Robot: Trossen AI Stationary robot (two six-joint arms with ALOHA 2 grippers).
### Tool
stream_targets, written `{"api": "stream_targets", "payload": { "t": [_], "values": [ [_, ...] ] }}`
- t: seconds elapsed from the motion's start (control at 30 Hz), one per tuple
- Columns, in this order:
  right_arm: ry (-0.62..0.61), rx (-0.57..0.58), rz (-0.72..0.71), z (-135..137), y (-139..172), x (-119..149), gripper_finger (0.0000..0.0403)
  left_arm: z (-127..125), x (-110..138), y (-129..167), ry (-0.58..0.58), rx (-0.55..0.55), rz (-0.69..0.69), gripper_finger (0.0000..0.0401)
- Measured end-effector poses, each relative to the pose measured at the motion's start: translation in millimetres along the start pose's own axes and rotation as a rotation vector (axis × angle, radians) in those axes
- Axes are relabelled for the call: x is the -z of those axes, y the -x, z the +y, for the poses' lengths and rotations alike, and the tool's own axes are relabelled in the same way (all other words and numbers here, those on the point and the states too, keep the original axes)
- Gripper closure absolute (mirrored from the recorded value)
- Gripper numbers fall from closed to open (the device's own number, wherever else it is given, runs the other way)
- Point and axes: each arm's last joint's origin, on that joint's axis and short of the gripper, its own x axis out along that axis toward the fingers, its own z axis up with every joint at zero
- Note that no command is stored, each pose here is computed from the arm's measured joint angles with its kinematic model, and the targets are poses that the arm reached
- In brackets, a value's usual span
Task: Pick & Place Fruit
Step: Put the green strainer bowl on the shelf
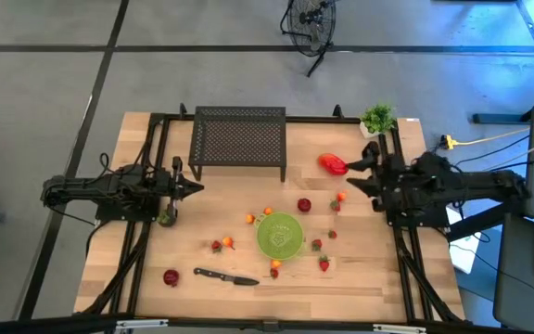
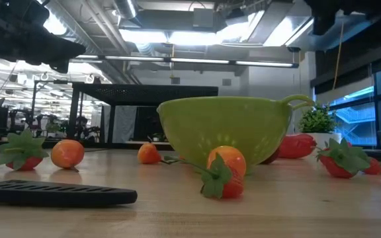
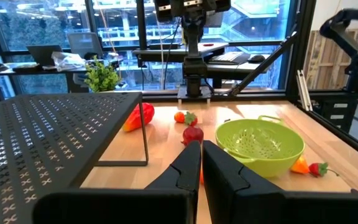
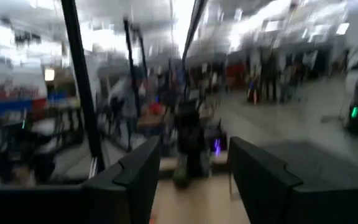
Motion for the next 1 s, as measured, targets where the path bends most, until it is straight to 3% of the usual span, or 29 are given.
{"api": "stream_targets", "payload": {
  "t": [0.6, 1.0],
  "values": [
    [0.0, -0.03, 0.469, 24, -53, 5, 0.0254, 0, 3, 0, 0.103, -0.001, 0.029, 0.0391],
    [0.076, 0.056, 0.746, 49, -101, 20, 0.0255, -1, 8, 0, 0.13, 0.014, 0.082, 0.0389]
  ]
}}
